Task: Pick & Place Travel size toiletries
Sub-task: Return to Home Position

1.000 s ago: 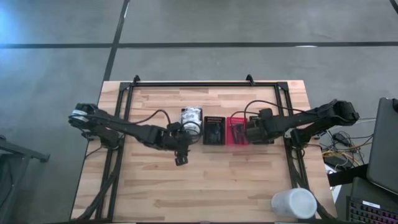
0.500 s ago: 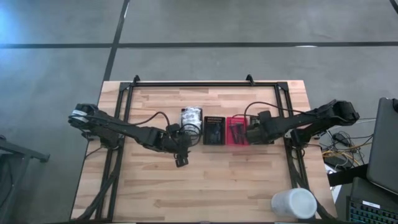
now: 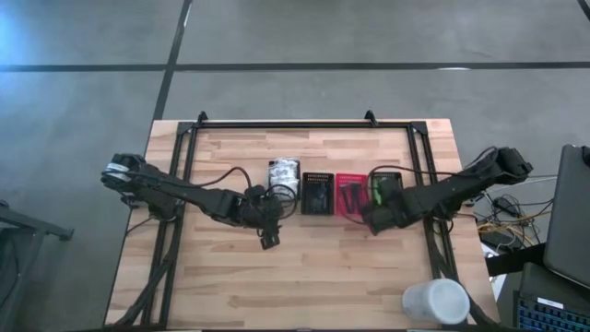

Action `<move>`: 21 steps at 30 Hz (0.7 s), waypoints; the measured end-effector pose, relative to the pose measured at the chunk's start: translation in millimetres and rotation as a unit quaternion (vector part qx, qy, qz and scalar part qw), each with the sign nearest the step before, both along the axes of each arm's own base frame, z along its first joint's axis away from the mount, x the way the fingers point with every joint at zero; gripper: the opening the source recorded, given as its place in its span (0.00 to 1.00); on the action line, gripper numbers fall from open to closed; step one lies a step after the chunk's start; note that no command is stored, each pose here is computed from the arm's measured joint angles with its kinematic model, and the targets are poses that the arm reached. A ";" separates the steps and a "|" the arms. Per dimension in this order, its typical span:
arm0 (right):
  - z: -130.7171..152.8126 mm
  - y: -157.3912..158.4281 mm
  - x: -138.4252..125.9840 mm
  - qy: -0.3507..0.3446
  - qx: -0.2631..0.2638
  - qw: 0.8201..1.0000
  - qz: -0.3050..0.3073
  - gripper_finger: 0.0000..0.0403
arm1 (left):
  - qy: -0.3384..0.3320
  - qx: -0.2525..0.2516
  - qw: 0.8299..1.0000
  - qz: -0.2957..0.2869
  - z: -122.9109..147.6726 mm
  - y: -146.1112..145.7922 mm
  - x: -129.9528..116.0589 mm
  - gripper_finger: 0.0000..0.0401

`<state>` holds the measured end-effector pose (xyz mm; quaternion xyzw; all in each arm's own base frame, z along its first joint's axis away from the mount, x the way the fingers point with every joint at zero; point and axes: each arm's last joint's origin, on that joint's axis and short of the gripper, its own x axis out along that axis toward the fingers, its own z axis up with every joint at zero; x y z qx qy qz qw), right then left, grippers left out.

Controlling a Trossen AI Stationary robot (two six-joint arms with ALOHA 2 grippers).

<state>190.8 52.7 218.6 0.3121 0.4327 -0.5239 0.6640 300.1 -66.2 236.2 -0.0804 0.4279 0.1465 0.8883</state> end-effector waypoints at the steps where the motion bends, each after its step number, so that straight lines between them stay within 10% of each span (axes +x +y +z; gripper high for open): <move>1: 3.4 2.4 1.4 -0.002 0.017 1.000 0.002 0.65 | 0.002 -0.009 1.000 0.000 -0.1 -0.4 -0.2 0.65; 8: 44.8 17.9 24.6 -0.084 0.009 0.990 0.117 0.70 | -0.036 -0.135 0.989 -0.042 11.6 -9.3 7.7 0.65; 14: 104.1 48.8 49.9 -0.202 -0.046 0.914 0.349 0.75 | -0.151 -0.221 0.949 -0.167 36.5 -13.3 22.0 0.65; 21: 149.0 36.4 37.3 -0.239 0.004 0.929 0.281 0.80 | -0.226 -0.235 0.922 -0.208 64.8 -6.8 16.1 0.65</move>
